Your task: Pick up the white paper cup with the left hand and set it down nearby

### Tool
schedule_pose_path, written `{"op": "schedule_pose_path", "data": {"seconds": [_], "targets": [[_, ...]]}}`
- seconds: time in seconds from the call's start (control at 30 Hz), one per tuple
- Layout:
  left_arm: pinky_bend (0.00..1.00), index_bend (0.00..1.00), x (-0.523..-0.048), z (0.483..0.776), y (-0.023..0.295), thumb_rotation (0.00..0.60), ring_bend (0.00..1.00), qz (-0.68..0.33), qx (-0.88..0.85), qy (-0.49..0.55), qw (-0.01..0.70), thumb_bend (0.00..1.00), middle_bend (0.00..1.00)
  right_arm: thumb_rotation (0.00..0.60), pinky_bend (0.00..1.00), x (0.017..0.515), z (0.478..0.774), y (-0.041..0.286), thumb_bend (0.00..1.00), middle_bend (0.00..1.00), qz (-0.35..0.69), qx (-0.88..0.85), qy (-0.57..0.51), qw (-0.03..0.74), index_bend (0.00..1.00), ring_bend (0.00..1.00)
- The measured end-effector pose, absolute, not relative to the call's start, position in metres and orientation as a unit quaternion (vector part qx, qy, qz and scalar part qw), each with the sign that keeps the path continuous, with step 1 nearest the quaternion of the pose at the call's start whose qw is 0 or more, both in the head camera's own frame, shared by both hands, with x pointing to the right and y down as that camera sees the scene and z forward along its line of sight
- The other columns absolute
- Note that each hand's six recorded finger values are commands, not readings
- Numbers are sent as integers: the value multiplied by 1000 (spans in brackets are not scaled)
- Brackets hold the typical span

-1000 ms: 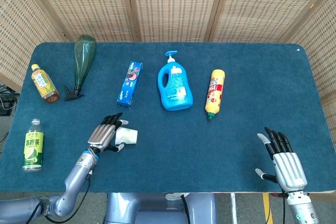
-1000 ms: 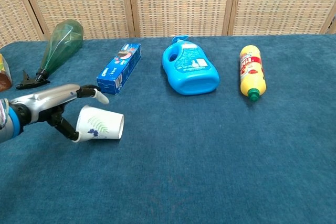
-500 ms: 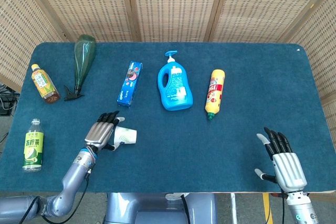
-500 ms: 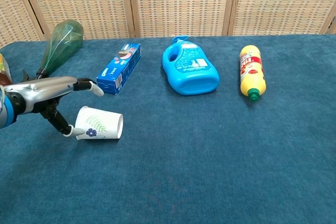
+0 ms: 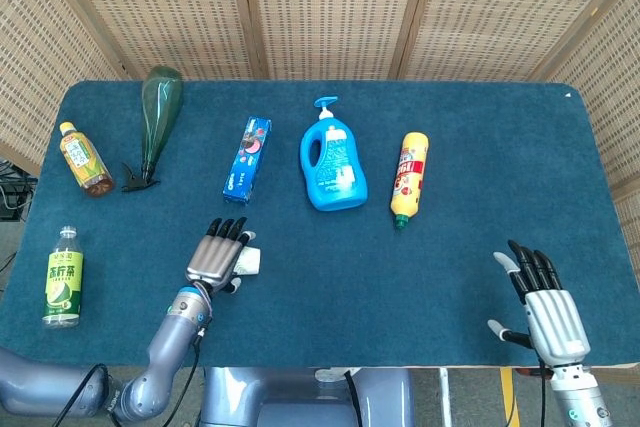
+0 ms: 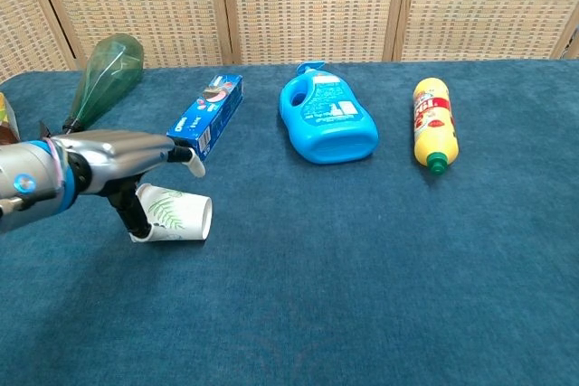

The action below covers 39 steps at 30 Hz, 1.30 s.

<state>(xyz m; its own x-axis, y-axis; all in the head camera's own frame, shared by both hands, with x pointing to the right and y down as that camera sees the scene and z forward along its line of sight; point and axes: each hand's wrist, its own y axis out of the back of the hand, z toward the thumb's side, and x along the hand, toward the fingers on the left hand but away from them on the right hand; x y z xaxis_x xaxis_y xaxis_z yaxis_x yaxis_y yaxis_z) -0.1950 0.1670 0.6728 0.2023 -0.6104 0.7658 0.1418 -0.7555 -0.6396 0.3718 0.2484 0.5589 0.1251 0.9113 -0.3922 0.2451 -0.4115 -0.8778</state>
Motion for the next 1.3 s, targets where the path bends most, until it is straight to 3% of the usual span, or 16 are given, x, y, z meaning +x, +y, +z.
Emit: {"op": "schedule_pose_path", "data": {"seconds": [0.47,0.8,1.3], "targets": [[0,193,-173,690,175,600,0,-624,-686,153,341,303,0,600,96,371,558,249,75,0,500,-677,-431,326,0,0],[0,348,-166,696,177,600,0,-621,-678,167,356,373,0,600,96,371,557,248,74,0,499,-678,-432,323,0,0],[0,368,-177,683,171,600,0,-565,-723,263,298,363,0,600,96,371,557,248,74,0,498,-678,-432,326,0,0]]}}
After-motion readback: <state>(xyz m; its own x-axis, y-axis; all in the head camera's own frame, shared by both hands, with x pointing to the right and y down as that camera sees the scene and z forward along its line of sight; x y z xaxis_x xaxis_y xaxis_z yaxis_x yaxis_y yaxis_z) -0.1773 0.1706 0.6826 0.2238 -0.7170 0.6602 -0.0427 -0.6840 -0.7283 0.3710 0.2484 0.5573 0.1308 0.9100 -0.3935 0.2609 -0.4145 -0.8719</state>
